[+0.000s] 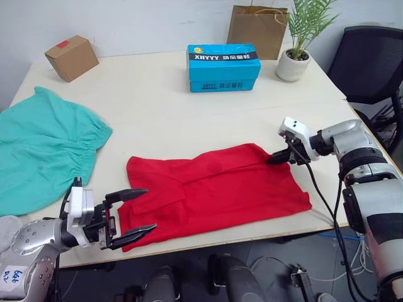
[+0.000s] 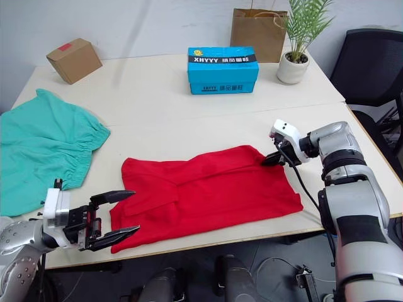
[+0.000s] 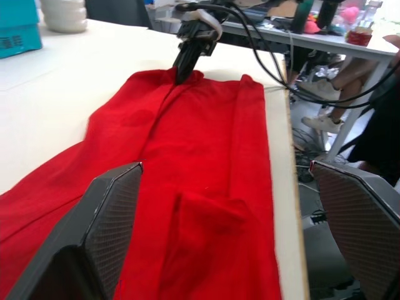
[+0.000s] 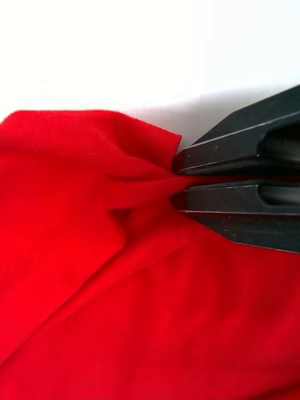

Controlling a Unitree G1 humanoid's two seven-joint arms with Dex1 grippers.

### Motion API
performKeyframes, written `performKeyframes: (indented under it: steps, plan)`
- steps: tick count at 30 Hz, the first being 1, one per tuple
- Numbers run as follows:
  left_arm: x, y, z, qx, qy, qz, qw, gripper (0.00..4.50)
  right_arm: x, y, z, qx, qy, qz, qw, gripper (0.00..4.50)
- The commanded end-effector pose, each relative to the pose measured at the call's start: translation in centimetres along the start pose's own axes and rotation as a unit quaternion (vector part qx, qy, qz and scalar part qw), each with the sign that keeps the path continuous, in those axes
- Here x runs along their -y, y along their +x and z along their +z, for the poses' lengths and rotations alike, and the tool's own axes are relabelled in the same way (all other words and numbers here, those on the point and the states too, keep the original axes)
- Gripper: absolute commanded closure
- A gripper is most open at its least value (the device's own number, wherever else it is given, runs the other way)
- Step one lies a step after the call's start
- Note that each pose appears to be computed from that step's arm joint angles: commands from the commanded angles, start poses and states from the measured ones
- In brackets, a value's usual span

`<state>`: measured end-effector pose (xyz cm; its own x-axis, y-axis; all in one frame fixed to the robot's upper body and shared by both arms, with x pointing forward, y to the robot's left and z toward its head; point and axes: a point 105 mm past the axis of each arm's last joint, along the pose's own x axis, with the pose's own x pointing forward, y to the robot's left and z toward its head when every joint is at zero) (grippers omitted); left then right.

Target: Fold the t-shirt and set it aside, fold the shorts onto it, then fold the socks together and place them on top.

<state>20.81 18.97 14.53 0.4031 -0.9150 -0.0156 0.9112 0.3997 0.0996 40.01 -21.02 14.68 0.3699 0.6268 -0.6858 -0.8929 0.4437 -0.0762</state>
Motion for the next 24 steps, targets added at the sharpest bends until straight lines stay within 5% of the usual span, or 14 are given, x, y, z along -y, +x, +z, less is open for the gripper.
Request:
performKeyframes:
  steps: [1, 8, 14, 18, 24]
  plan:
    - [-1.1, -0.4, 0.4, 0.010, 0.019, 0.034, 0.999, 0.00, 1.9, -0.9, 3.3, 0.028, -0.088, -0.090, 0.992, 4.49]
    - [-5.5, -0.6, 1.0, 0.051, 0.033, 0.168, 0.984, 0.00, 4.1, -0.3, 8.5, 0.067, -0.178, -0.241, 0.952, 4.49]
    - [-6.9, -0.1, 0.6, 0.047, 0.033, 0.193, 0.979, 0.00, 4.7, 0.6, 7.2, 0.022, -0.193, -0.274, 0.942, 4.49]
    - [-7.3, 0.4, 0.7, 0.048, 0.025, 0.186, 0.981, 0.00, 4.6, 0.7, 6.8, 0.045, -0.159, -0.263, 0.950, 4.49]
    - [-8.2, 1.4, 1.5, 0.056, -0.006, 0.153, 0.987, 0.00, 4.6, -1.3, 6.8, 0.116, -0.136, -0.256, 0.950, 2.87]
